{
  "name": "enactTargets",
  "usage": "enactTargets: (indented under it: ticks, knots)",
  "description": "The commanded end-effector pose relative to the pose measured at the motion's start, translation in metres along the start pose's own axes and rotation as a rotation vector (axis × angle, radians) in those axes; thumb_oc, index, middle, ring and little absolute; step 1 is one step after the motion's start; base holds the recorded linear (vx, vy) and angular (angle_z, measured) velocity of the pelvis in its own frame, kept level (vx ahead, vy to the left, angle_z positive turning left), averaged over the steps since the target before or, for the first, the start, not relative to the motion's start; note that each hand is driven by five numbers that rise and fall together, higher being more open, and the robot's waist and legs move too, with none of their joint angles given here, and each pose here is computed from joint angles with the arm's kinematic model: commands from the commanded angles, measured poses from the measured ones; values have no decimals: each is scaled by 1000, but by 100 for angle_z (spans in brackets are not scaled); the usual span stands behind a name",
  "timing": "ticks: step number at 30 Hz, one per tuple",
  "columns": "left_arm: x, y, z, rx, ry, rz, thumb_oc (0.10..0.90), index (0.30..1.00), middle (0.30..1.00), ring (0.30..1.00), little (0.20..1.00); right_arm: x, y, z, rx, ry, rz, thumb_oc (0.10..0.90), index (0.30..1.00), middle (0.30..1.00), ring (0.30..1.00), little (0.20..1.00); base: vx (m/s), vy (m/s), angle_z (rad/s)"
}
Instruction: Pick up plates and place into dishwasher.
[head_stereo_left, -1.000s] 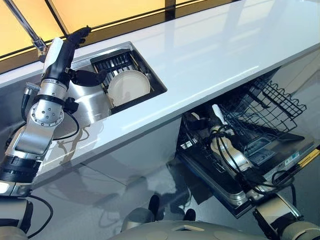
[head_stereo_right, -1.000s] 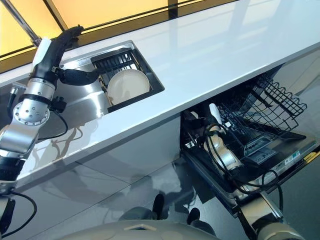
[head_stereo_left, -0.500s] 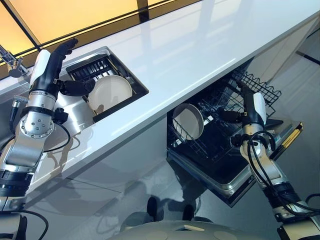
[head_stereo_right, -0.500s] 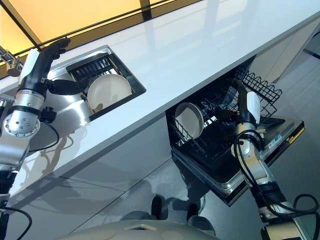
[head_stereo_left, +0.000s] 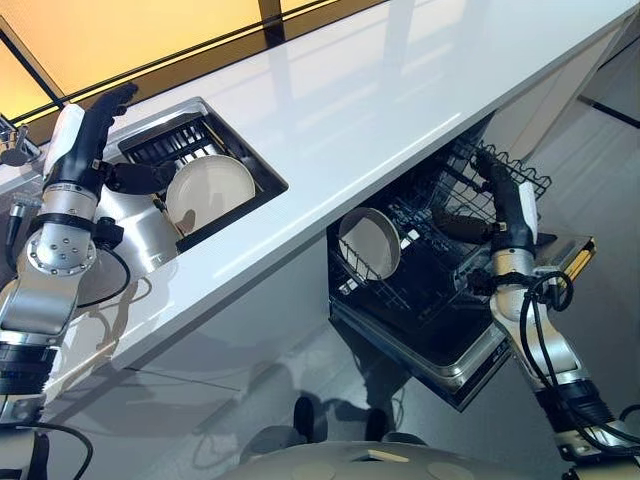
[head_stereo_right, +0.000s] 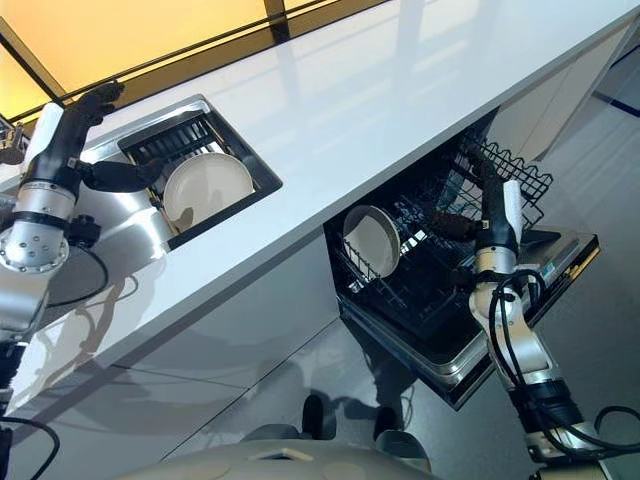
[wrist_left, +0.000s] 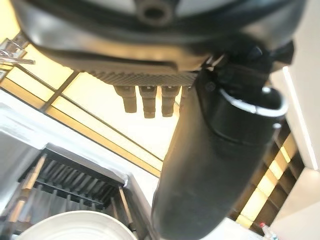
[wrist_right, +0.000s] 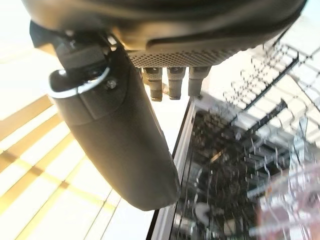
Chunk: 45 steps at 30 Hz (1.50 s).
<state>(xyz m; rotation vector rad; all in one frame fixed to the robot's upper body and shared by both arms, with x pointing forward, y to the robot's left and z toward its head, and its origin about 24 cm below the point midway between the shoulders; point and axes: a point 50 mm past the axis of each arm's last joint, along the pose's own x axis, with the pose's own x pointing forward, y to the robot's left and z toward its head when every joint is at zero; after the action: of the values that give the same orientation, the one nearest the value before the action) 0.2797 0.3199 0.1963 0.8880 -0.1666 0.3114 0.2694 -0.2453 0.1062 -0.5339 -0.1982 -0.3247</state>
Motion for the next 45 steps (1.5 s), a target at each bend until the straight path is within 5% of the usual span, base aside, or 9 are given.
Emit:
enactTargets:
  ticks: [1, 20, 45]
  knots:
    - [19, 62, 15, 117, -38, 169, 800, 900, 900, 900, 900, 12, -32, 68, 38, -359, -91, 800, 900, 900, 900, 900, 24, 28, -4]
    - [36, 70, -19, -19, 181, 41, 800, 900, 900, 900, 900, 13, -61, 77, -84, -384, -41, 800, 900, 900, 900, 900, 57, 46, -11]
    - [42, 90, -28, 302, 256, 102, 800, 900, 900, 900, 900, 24, -76, 102, -127, -452, -24, 800, 900, 900, 900, 900, -18, 54, -6]
